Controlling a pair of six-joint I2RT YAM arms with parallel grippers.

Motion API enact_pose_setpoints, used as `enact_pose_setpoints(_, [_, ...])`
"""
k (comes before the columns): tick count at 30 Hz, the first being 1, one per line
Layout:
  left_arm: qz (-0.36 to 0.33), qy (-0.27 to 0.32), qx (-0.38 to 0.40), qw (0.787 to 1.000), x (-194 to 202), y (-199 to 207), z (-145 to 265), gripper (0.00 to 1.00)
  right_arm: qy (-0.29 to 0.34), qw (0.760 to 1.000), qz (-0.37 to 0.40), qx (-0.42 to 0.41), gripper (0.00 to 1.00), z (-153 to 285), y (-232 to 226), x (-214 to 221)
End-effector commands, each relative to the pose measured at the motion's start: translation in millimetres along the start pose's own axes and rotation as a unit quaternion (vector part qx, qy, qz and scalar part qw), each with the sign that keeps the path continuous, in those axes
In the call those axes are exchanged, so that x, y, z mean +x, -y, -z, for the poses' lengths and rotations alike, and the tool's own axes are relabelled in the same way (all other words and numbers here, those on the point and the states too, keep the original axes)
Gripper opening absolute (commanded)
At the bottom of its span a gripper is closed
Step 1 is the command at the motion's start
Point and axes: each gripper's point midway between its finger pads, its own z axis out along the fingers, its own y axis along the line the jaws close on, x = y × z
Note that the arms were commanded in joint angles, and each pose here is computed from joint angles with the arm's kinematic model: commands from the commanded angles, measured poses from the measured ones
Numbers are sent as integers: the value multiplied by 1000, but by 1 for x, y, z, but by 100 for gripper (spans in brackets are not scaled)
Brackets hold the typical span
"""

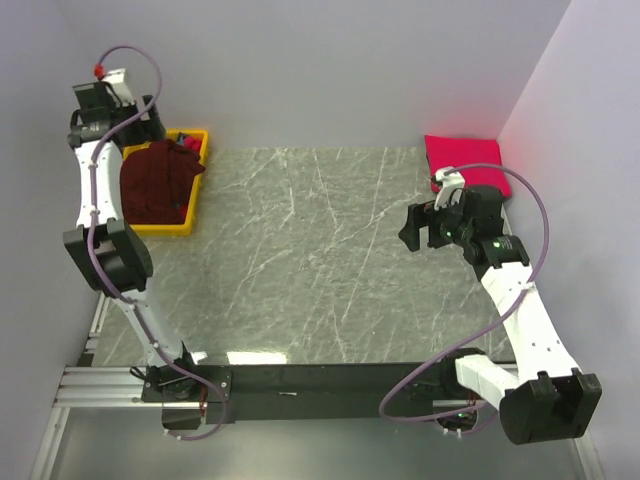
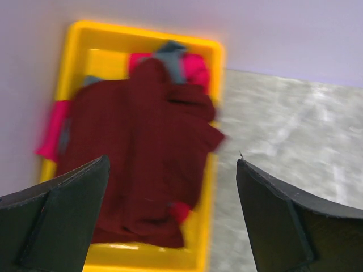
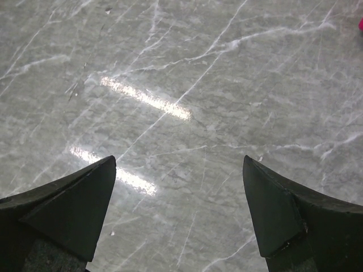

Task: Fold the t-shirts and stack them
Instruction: Grab the tshirt from the pile

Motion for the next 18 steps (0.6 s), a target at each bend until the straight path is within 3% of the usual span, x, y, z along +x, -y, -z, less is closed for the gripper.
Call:
enact_pose_setpoints(1, [-17,-22,-29,999,11,-36,-18,99,1,1000,8,-3,98,-2,2,-2])
enact_pose_setpoints(12, [-23,-96,-40,994,93,-63,-90,98,-42,999,-3,-11,98,-16,7,12])
enact_pose_setpoints(16, [-13,-101,-34,994,97,-62,-102,85,-43,999,-5,-12,98,-18,9,12])
enact_pose_setpoints(18, [-16,-93,-33,995,90,-61,-104,72,-48,999,-6,-13,98,-19,10,12])
